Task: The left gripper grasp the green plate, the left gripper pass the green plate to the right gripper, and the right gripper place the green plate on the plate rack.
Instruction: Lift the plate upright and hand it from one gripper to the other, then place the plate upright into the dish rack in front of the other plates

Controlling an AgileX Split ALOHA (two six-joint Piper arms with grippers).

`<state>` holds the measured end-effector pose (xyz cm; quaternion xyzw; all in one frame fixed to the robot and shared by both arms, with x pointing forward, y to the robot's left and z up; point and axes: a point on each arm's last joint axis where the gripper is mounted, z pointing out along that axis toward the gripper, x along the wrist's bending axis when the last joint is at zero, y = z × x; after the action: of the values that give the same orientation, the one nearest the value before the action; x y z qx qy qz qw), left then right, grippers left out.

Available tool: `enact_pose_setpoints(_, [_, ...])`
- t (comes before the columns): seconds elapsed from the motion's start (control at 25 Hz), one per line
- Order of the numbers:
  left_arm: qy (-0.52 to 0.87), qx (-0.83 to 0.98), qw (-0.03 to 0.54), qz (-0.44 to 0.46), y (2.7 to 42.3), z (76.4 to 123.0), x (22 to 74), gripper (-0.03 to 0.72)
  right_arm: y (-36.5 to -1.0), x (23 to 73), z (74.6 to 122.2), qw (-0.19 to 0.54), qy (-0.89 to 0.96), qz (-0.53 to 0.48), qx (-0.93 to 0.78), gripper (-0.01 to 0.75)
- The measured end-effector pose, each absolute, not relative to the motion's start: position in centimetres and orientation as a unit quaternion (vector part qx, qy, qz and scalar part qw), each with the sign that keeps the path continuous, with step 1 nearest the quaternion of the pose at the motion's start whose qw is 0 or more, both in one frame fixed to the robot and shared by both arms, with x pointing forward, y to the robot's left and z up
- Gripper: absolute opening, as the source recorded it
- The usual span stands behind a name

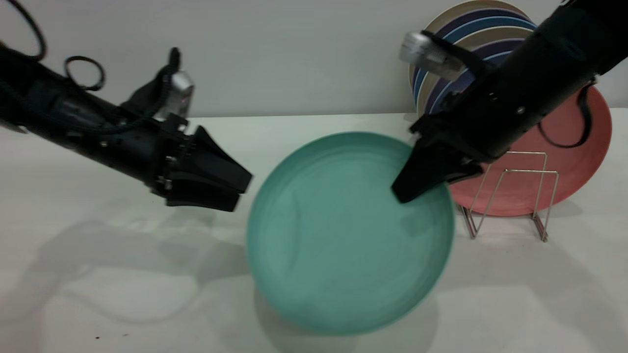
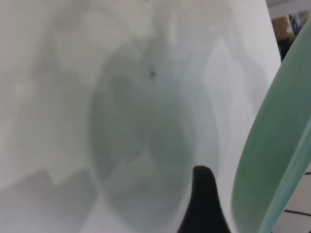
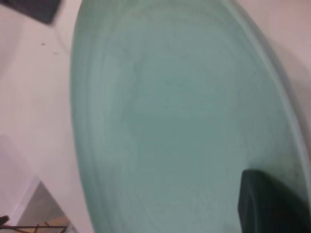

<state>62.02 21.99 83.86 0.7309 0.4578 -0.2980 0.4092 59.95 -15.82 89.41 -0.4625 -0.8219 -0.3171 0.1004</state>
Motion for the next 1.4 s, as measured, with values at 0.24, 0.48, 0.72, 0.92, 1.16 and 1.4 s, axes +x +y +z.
enact_pose_setpoints(0.24, [0.493, 0.708, 0.411, -0.293, 24.4, 83.8, 62.4, 0.589, -17.6, 60.2, 93.4, 0.019, -0.861, -0.341, -0.376, 0.068])
enact_pose_setpoints(0.48, [0.498, 0.705, 0.411, -0.293, 24.8, 83.8, 62.4, 0.589, -18.4, 59.2, 99.8, -0.154, -0.919, -0.334, -0.144, 0.068])
enact_pose_setpoints(0.72, [0.500, 0.704, 0.410, -0.294, 24.8, 83.8, 62.4, 0.589, -20.7, 59.5, 103.2, -0.288, -0.915, -0.273, -0.078, 0.068])
enact_pose_setpoints(0.92, [0.499, 0.704, 0.410, -0.296, 24.8, 83.9, 62.4, 0.589, -24.3, 60.4, 103.4, -0.321, -0.906, -0.247, -0.120, 0.068])
enact_pose_setpoints(1.16, [0.499, 0.703, 0.410, -0.296, 24.8, 83.9, 62.4, 0.589, -27.0, 60.8, 103.4, -0.337, -0.900, -0.232, -0.150, 0.068])
enact_pose_setpoints(1.4, [0.505, 0.699, 0.408, -0.299, 24.8, 83.9, 62.4, 0.589, -27.7, 60.9, 103.4, -0.345, -0.903, -0.219, -0.134, 0.068])
